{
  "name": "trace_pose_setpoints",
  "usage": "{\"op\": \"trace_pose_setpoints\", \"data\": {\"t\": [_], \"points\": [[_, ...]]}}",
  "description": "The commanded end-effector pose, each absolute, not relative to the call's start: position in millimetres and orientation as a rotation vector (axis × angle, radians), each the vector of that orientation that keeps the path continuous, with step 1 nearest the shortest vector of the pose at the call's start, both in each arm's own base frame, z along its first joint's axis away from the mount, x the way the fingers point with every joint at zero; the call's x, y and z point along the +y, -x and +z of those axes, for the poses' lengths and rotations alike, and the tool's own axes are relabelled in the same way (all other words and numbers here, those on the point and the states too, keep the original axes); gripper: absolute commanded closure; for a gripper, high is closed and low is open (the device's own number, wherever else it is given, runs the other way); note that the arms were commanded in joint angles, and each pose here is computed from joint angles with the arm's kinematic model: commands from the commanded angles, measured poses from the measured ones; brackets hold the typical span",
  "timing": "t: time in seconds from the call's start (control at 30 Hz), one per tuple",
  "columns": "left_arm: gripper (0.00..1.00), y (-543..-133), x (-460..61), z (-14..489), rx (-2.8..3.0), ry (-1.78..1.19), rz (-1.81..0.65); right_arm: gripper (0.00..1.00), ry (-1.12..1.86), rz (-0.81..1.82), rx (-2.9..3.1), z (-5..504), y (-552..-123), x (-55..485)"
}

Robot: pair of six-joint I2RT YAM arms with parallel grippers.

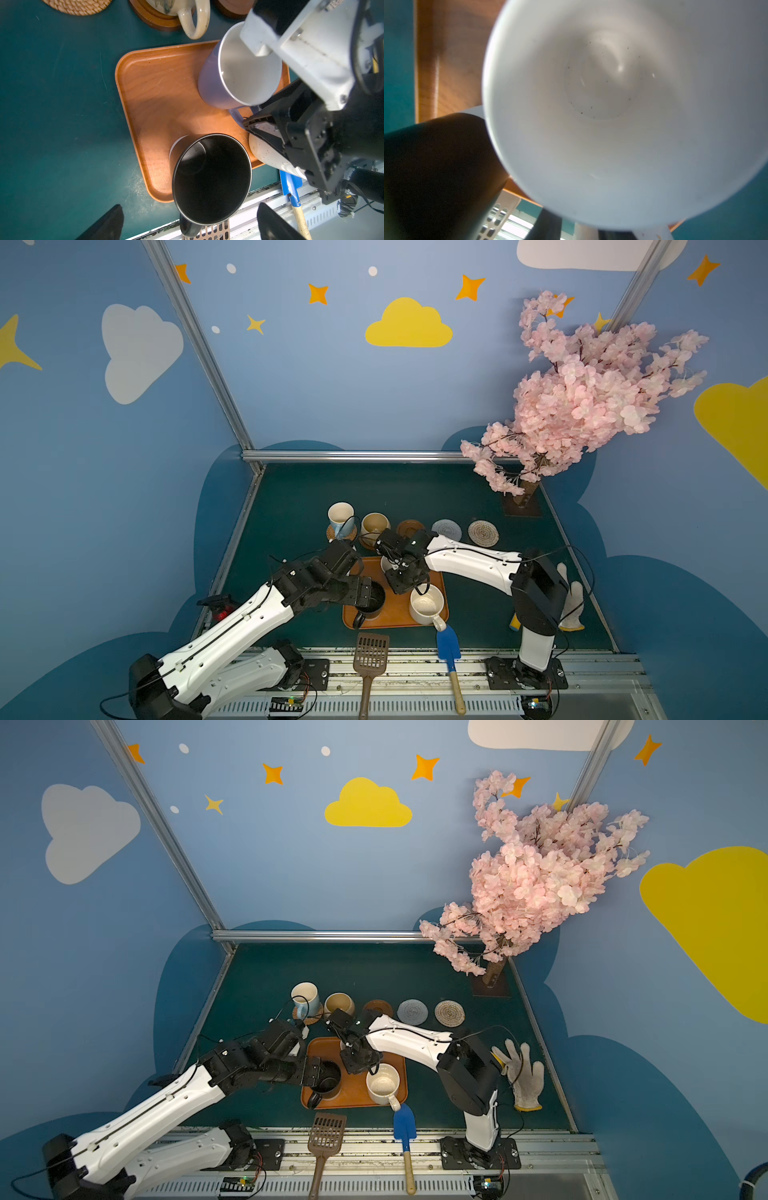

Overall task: Place cups on coasters
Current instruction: Pick up the cup from the tray.

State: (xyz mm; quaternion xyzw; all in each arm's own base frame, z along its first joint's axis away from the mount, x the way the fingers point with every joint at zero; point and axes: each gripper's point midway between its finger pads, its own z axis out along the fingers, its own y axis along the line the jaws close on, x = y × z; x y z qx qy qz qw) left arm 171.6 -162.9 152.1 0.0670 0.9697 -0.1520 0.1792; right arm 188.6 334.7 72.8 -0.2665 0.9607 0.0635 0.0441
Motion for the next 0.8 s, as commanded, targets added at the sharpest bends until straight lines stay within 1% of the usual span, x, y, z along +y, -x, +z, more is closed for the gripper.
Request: {"op": "trace_pose_setpoints", "data": {"t": [0.0, 0.03, 0.1, 0.17, 0.27, 0.37, 0.67, 0.77], "points": [[0.00, -174.7, -160.8, 151.3, 2.734, -0.199, -0.409, 0.82, 0.827, 0.174, 2.920, 71.8, -193.7, 333.1], [0.00, -174.6, -160.4, 151.5, 2.733, -0.201, -0.407, 0.85, 0.823, 0.181, 2.915, 73.2, -193.7, 333.1], [0.00, -174.0, -158.9, 150.6, 2.735, -0.203, -0.399, 0.89, 0.825, 0.192, 2.904, 75.8, -193.6, 333.6], [0.00, -174.4, -157.5, 150.8, 2.730, -0.207, -0.394, 0.91, 0.833, 0.211, 2.892, 77.5, -192.6, 335.1], [0.00, -174.5, -155.2, 150.3, 2.729, -0.209, -0.384, 0.96, 0.837, 0.208, 2.888, 78.6, -192.0, 334.4], [0.00, -175.2, -153.7, 149.3, 2.729, -0.207, -0.377, 1.00, 0.836, 0.205, 2.873, 82.9, -192.8, 333.7], [0.00, -179.8, -153.4, 152.4, 2.719, -0.208, -0.383, 1.00, 0.793, 0.302, 2.728, 116.7, -202.2, 337.2], [0.00, -181.7, -154.3, 154.7, 2.714, -0.217, -0.387, 1.00, 0.786, 0.309, 2.724, 120.1, -202.4, 337.3]]}}
